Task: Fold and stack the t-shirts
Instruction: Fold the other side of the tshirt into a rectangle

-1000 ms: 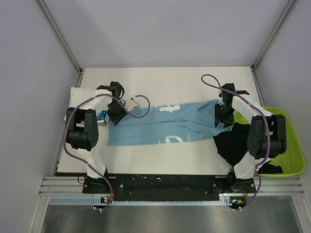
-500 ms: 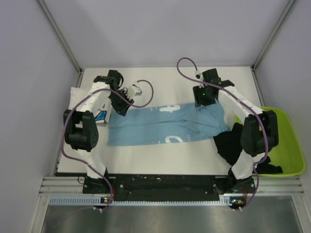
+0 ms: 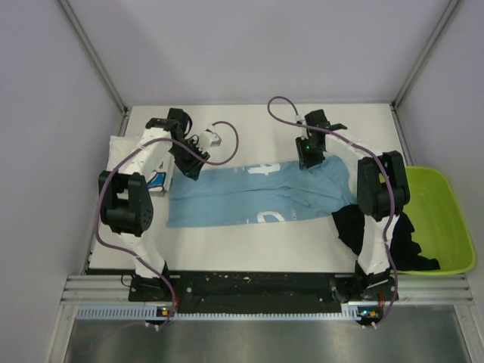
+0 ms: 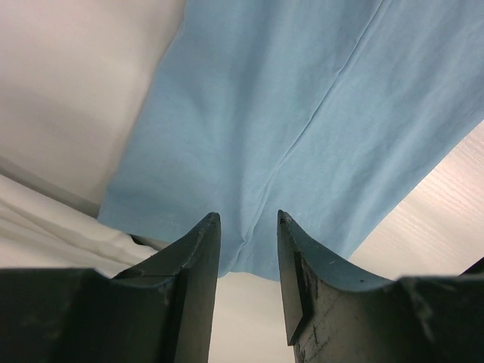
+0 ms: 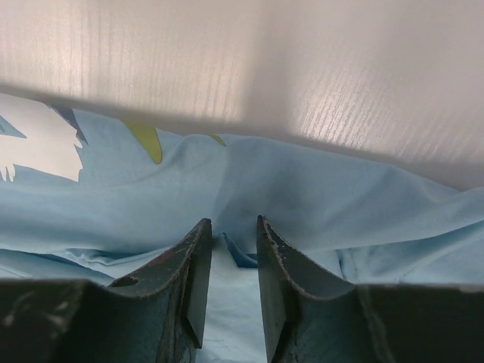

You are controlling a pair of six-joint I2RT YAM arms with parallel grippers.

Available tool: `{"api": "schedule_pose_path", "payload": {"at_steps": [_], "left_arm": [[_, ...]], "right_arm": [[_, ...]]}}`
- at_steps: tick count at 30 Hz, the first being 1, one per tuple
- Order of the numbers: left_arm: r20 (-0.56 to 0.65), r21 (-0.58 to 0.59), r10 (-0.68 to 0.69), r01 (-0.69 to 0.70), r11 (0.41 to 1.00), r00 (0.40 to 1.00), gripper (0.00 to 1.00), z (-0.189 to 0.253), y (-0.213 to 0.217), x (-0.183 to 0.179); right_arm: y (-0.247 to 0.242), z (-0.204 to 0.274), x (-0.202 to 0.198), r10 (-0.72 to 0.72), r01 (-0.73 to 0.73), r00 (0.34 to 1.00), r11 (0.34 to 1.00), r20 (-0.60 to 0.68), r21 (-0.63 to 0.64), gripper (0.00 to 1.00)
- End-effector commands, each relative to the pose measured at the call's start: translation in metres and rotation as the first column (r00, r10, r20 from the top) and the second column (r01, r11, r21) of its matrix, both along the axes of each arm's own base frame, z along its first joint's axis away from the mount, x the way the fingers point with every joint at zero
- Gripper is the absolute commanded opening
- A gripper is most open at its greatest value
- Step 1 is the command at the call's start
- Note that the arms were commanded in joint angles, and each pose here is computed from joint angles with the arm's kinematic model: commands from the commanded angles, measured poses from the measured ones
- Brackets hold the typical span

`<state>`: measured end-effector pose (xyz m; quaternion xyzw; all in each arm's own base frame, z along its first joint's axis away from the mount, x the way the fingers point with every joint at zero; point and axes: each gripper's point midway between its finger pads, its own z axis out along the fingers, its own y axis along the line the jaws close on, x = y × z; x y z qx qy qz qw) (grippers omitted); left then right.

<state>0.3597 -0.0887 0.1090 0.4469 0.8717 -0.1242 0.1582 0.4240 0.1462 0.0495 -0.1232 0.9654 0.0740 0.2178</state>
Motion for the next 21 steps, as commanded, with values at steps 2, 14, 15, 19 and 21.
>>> {"api": "schedule_pose_path", "payload": {"at_steps": [2,14,15,19,21], "left_arm": [[0.027,-0.033,0.002,-0.001,0.999,1.000,0.41,0.013,-0.005,-0.001],[0.029,-0.022,0.002,-0.001,1.000,1.000,0.40,0.014,-0.004,0.003],[0.029,-0.022,0.002,-0.001,1.000,1.000,0.40,0.013,-0.004,0.003],[0.033,-0.021,0.001,0.000,1.000,0.999,0.40,0.014,-0.003,0.003],[0.034,-0.021,0.001,0.000,1.000,0.999,0.40,0.015,-0.004,0.004]], "right_arm": [[0.011,0.012,0.005,-0.011,0.010,1.000,0.999,0.024,0.051,0.25],[0.013,0.026,-0.016,-0.025,0.023,0.999,0.996,0.020,0.082,0.00],[0.014,0.027,-0.018,-0.029,0.027,0.999,0.996,0.019,0.088,0.00],[0.016,0.034,-0.026,-0.026,0.024,0.999,0.994,0.024,0.107,0.00],[0.017,0.037,-0.028,-0.026,0.023,0.999,0.994,0.027,0.106,0.00]]}}
